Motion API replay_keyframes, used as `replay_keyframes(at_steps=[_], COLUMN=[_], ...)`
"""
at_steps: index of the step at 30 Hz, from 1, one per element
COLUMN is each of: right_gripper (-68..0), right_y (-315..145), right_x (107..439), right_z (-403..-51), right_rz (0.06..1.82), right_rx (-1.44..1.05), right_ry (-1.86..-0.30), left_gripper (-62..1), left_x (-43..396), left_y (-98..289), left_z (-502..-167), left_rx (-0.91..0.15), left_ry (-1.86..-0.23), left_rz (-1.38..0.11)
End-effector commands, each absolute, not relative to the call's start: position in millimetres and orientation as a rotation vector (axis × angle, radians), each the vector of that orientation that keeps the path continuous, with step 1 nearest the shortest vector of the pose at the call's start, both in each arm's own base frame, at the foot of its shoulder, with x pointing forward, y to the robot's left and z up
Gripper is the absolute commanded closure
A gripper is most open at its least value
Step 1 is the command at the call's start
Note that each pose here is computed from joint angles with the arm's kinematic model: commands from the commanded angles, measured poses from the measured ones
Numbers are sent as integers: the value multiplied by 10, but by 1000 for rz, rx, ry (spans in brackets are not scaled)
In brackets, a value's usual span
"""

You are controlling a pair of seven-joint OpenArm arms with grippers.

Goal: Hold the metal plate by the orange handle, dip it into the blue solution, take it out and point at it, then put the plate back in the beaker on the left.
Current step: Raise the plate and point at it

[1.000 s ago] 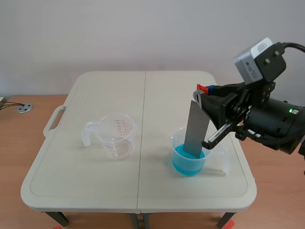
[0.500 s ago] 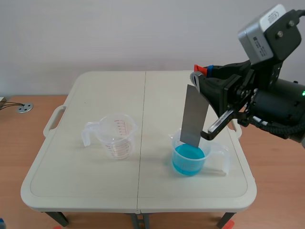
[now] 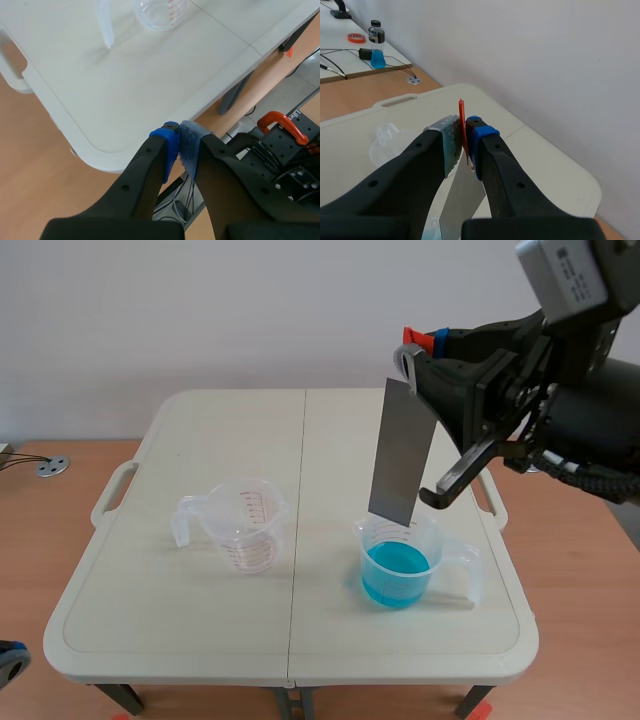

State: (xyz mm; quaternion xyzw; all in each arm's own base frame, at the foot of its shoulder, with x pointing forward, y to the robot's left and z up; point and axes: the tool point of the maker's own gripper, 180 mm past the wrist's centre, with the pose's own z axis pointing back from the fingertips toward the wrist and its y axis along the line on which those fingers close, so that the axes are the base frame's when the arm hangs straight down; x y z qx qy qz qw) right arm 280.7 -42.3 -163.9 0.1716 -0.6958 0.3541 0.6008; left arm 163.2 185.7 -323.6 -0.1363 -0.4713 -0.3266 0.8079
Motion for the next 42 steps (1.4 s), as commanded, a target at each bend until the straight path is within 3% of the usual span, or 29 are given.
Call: replay_keyframes(at_steps=[1,13,21,31,42], right_gripper=[-13,-13,-13,-13,-13], right_y=[-394,-403,-372,-346,-348], right_x=[2776,2724,2688,2656,2662], right_z=[-1450,-1192,-1119,-1081,-1100], right_rz=[836,840,826,814,815], right_rx=[410,391,415,442,436], right_ry=[-1671,-1716,-1694,-1672,-1662], left_gripper=[-23,-23,-23,-23,-23], left_x=[1701,2340,2724,2857,2957], left_y=[1839,1531,1066,413,84], left_z=[-3164,-2730,-2558,-2577,-2688], left_rx=[-297,-360,-395,-479,-519], left_ry=[-1040,-1220,-1265,-1237,-1214], left_rz=[-703,-815,-949,-1048,-1063])
